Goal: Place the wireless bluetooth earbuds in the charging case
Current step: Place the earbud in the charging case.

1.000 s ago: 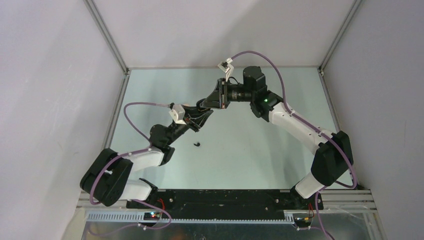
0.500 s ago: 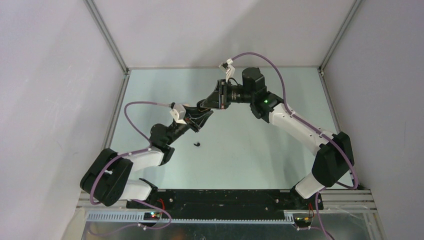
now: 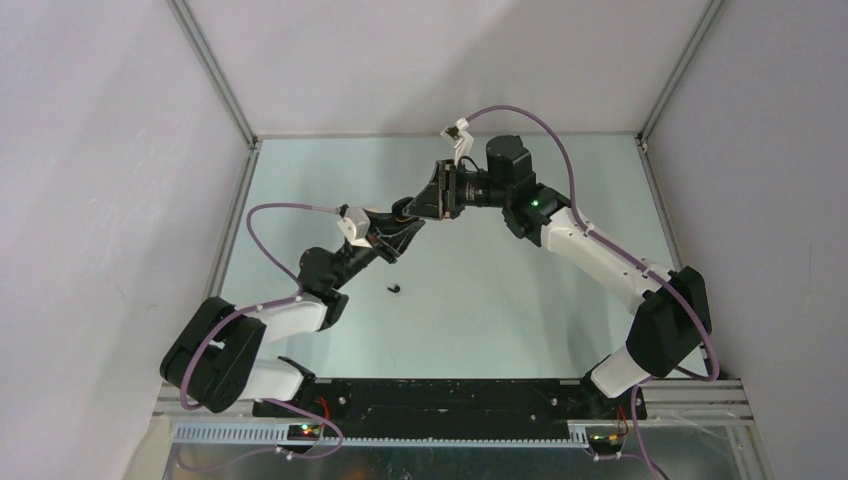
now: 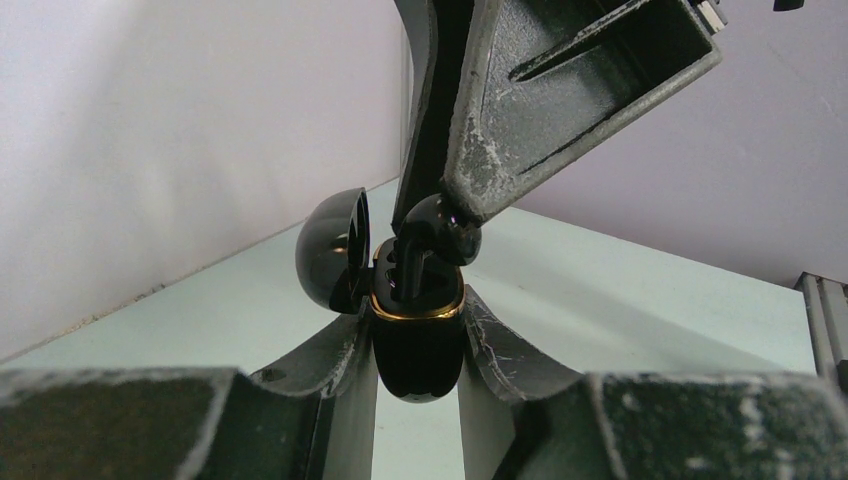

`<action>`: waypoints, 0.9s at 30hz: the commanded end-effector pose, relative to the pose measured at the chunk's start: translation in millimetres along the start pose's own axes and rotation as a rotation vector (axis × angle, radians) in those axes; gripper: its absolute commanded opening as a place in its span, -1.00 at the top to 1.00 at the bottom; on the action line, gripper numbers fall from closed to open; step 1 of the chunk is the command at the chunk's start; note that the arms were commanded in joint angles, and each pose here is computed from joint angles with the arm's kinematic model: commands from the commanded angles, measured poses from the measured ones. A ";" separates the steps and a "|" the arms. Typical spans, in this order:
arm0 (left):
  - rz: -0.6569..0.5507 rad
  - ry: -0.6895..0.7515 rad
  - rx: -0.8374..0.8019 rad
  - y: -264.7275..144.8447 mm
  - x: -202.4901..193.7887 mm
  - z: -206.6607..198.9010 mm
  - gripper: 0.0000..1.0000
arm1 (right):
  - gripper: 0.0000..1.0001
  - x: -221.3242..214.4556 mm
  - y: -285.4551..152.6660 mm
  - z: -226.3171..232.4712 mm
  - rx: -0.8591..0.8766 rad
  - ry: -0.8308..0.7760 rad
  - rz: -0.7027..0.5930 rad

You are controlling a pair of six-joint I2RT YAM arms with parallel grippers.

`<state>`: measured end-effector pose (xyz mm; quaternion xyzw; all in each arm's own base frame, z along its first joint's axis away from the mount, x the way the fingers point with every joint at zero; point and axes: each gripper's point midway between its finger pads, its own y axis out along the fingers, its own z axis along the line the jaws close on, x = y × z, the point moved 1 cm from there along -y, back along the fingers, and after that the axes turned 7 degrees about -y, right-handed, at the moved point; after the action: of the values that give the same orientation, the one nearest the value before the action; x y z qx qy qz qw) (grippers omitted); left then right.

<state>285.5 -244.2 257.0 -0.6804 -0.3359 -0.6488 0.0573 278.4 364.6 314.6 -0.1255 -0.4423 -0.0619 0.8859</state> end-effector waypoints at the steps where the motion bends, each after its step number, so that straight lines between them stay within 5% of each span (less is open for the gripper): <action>1: -0.107 0.059 -0.043 1.9 32.8 -10.1 1.00 | 0.24 3.0 -5.7 7.0 0.002 -0.027 -0.010; 27: -0.114 0.060 -0.061 1.6 37.1 -14.4 1.00 | 0.24 16.2 -15.2 21.9 -0.003 -0.149 -0.020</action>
<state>280.7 -244.0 264.5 -0.6742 -0.3330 -0.6577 0.0450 275.0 356.1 319.9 -0.1373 -0.4753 -0.0610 0.8669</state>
